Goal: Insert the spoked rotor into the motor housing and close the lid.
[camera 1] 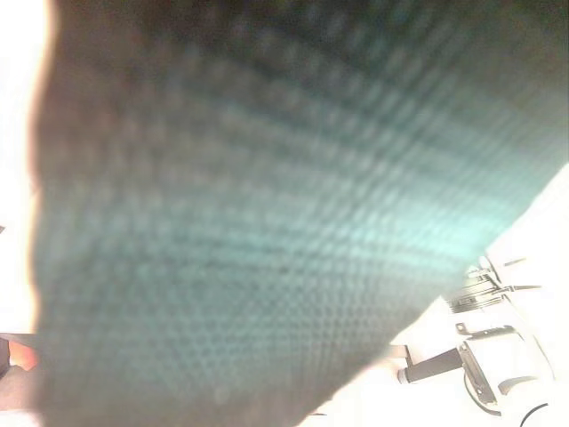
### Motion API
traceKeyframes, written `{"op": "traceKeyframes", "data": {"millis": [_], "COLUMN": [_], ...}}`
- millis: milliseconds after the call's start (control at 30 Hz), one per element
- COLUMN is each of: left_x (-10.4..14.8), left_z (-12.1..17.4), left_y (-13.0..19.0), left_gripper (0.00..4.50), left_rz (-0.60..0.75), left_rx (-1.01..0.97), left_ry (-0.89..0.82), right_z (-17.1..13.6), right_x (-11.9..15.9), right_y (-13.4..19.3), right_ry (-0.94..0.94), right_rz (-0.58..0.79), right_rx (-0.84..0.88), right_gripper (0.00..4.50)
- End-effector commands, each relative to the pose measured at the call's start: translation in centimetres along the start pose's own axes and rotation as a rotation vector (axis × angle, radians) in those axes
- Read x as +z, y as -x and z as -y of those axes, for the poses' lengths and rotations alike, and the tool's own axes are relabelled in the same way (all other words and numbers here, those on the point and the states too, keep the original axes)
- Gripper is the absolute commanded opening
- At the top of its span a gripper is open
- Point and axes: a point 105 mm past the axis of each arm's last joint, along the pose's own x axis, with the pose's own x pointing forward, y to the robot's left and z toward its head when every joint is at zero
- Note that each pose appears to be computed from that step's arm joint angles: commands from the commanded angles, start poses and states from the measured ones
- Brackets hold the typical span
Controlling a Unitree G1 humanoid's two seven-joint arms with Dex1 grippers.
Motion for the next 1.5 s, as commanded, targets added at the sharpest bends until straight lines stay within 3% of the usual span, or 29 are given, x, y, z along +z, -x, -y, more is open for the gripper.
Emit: {"op": "traceKeyframes", "data": {"millis": [33,233,533,667,833,1067,1367,1500], "left_x": [1.1,1.2,1.2,1.2,1.2,1.2,1.0,0.8], "left_z": [0.0,-0.3,-0.2,-0.2,-0.3,-0.3,-0.2,-0.2], "left_y": [0.1,0.3,0.1,0.0,0.0,0.3,0.3,0.4], "left_gripper": [4.13,4.13,4.13,4.13,4.13,4.13,4.13,4.13], "left_rz": [0.041,0.04,0.041,0.04,0.04,0.04,0.04,0.038], "left_rx": [0.002,0.014,0.01,0.005,0.008,0.017,0.019,0.021], "left_ry": [-0.031,-0.036,-0.036,-0.036,-0.038,-0.039,-0.026,-0.014], "right_z": [-0.9,-2.0,1.2,1.5,0.3,-2.8,0.9,1.4], "right_x": [-1.4,-4.0,1.1,1.9,0.3,-4.4,1.0,1.8], "right_y": [-0.5,-1.2,0.5,0.4,-0.5,-1.9,0.0,0.3], "right_ry": [-0.009,-0.045,0.018,0.027,-0.002,-0.061,0.016,0.032], "right_rz": [-0.026,-0.101,0.04,0.056,0.02,-0.099,0.043,0.057], "right_rx": [0.016,0.013,-0.053,-0.062,-0.027,0.032,-0.046,-0.057], "right_gripper": [0.02,0.02,0.02,0.02,0.02,0.02,0.02,0.02]}}
